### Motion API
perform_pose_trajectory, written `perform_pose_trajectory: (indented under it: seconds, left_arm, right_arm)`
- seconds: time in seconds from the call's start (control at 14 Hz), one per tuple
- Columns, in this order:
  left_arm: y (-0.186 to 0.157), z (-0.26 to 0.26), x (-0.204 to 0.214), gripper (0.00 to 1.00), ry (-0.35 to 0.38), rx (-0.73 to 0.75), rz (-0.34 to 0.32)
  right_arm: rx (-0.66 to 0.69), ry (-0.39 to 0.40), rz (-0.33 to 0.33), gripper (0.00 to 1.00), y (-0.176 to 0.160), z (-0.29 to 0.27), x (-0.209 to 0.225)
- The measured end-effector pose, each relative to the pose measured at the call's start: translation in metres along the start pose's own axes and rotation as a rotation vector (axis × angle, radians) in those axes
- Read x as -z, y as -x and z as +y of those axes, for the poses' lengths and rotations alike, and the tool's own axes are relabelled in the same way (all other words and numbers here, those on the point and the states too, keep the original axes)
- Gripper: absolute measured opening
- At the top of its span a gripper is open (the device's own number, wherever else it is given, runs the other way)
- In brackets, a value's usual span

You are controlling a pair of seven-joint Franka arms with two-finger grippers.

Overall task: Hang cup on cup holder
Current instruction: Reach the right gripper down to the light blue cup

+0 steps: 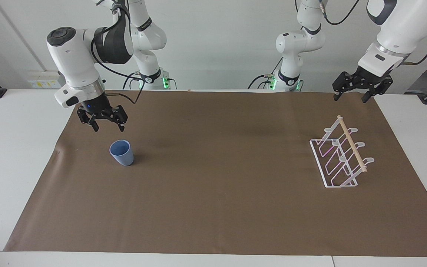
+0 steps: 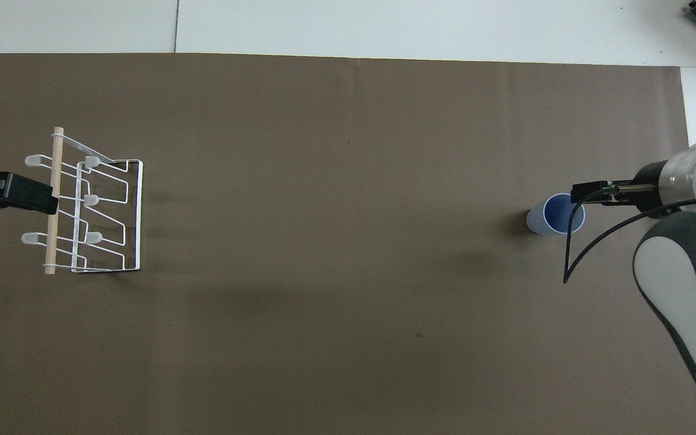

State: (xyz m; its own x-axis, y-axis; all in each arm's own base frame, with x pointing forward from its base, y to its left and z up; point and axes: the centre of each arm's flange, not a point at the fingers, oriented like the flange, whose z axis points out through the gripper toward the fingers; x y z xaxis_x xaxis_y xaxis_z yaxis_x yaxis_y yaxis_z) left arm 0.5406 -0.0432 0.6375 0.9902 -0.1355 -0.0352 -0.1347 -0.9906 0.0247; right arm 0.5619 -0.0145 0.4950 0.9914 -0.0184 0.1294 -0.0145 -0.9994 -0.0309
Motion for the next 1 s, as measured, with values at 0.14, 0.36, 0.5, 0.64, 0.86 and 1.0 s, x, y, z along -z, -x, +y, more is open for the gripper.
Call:
perform_pose_trajectory:
  seconds: [0.14, 0.36, 0.5, 0.64, 0.86, 1.0]
  left_arm:
    - [0.001, 0.0, -0.001, 1.0, 0.0, 0.0, -0.002]
    - [0.001, 0.001, -0.002, 1.0, -0.001, -0.001, -0.004]
    - [0.002, 0.001, -0.003, 1.0, -0.001, -0.001, -0.007]
    - [0.002, 0.001, -0.003, 1.0, -0.001, -0.001, -0.006]
    - [0.001, 0.005, -0.004, 1.0, -0.002, -0.008, 0.002]
    - [0.001, 0.007, -0.005, 1.0, -0.003, -0.01, 0.005]
  right_arm:
    - [0.01, 0.0, -0.01, 1.0, -0.004, -0.002, -0.018]
    - [0.025, -0.001, -0.017, 1.0, -0.01, -0.01, -0.042]
    - [0.032, -0.001, -0.025, 1.0, -0.007, -0.014, -0.056]
    - [0.039, -0.002, -0.036, 1.0, 0.0, -0.018, -0.072]
    - [0.051, -0.003, -0.038, 1.0, 0.012, -0.025, -0.093]
    - [0.051, -0.002, -0.032, 1.0, 0.017, -0.025, -0.103]
